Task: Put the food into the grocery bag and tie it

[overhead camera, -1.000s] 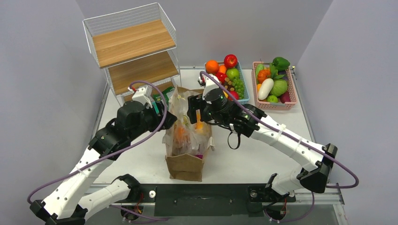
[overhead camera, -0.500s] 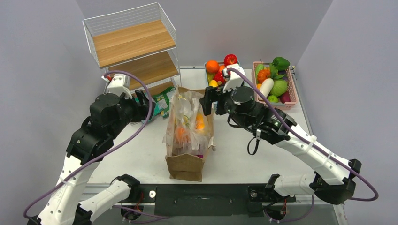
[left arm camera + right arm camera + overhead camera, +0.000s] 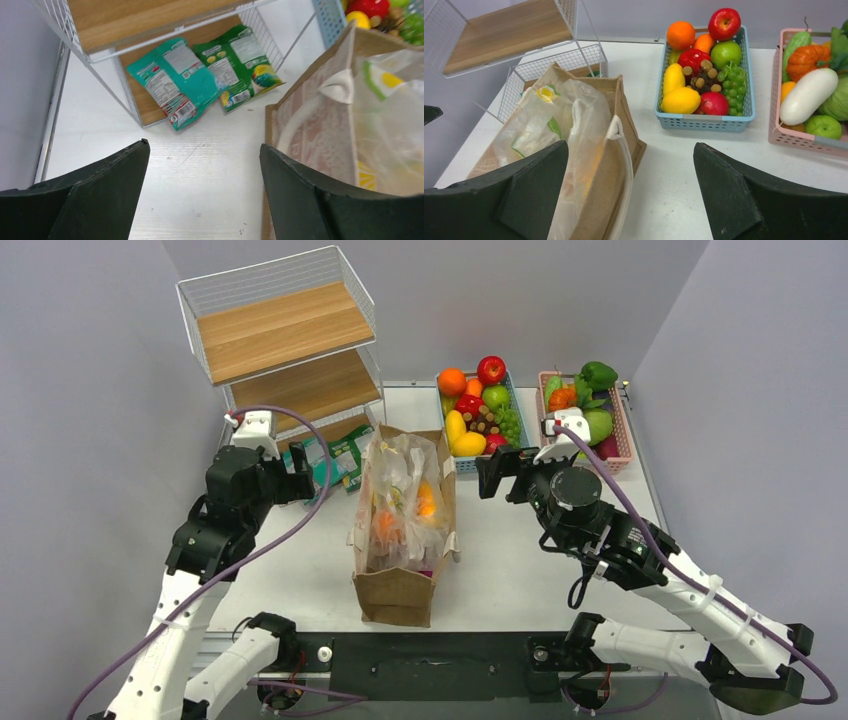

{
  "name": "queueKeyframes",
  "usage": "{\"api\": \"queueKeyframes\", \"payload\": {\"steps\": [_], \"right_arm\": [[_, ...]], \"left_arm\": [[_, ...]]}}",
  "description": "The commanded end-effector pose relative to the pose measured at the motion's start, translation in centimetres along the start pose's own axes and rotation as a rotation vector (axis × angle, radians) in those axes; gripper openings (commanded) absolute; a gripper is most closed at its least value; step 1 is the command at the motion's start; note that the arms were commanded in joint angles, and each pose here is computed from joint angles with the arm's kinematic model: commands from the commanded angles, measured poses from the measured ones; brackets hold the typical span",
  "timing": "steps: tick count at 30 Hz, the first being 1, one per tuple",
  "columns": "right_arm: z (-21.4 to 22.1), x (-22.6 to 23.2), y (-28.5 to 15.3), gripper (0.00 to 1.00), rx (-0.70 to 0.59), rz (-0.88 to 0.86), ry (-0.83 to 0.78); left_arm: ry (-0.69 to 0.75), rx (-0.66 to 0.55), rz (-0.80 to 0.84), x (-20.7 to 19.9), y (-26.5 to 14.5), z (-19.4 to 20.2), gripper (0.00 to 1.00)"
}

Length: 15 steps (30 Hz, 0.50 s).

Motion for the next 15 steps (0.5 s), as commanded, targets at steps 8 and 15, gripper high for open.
{"api": "queueKeyframes", "payload": {"steps": [8, 15], "right_arm": [[1.5, -1.7, -0.5, 0.93, -0.016, 0.071, 0.044], [1.9, -1.7, -0.3, 0.94, 0.001, 0.076, 0.034]], "left_arm": [[0.007, -0.077, -0.060, 1.8, 3.4, 3.7, 0.86], [-0.012, -0.103, -0.087, 2.4, 3.5, 5.5, 0.93]]}}
Point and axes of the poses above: each gripper's point midway between its finger pads, its own y axis out along the fingers, its own x axis along the line the jaws close on, z = x × y, the point moved 7 cm from there along -y, back along the fingers, and after that the axes turned 4 degrees about y, right-handed, at the moved point
